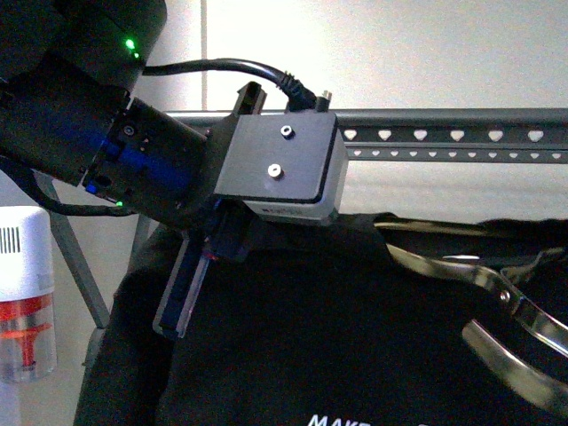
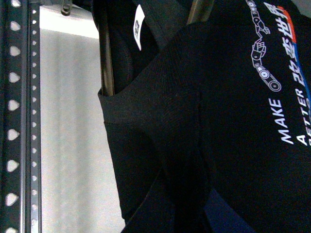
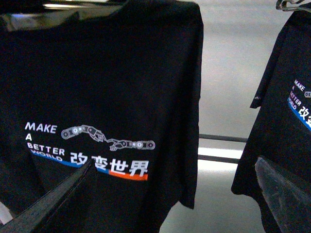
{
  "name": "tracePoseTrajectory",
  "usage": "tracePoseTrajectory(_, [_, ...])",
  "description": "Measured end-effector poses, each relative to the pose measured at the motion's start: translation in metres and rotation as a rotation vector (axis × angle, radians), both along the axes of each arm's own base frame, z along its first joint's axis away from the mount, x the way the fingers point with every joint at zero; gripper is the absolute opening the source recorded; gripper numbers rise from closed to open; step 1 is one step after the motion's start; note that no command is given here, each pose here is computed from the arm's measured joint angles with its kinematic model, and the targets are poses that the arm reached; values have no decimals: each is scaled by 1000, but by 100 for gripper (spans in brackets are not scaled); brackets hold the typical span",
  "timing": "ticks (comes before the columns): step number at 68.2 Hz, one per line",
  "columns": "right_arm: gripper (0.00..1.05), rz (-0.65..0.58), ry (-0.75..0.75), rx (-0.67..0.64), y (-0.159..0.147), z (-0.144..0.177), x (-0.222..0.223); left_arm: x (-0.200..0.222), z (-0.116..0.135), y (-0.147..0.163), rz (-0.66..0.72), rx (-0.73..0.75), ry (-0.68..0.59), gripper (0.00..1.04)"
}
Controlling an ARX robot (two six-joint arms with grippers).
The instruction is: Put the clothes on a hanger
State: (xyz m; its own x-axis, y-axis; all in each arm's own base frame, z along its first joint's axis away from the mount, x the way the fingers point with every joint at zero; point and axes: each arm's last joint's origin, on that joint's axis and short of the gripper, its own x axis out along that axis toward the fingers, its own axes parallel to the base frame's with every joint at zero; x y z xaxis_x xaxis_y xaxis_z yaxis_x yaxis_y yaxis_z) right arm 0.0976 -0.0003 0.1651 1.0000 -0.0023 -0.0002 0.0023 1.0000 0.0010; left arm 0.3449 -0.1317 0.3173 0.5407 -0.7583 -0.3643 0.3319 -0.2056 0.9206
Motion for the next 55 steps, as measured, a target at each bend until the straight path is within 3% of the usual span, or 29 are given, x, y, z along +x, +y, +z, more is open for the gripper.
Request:
tracePoseTrajectory(7, [97, 33, 22, -15, 0, -1, 0, 1, -4, -5, -15, 14, 3, 4])
tracePoseTrajectory(12, [97, 240, 180, -72, -1, 0, 1, 1, -6, -7, -19, 19, 6, 4])
tracePoseTrajectory(20, [97, 401, 165, -201, -8, 8, 8, 0, -4, -9, -29, 26, 8, 4])
tracePoseTrajectory(27, [97, 476, -21, -475, -21, 33, 19, 1, -1, -9, -31, 30, 0, 4])
tracePoseTrajectory(31, [97, 467, -144, -733, -35, 61, 34, 1, 2, -8, -31, 27, -8, 4])
tracePoseTrajectory(37, [97, 455, -201, -954, -52, 88, 58, 1, 5, -8, -37, 19, -18, 4])
tracePoseTrajectory(55, [97, 525, -232, -1342, -74, 110, 119, 2, 5, -4, -41, 11, -16, 4])
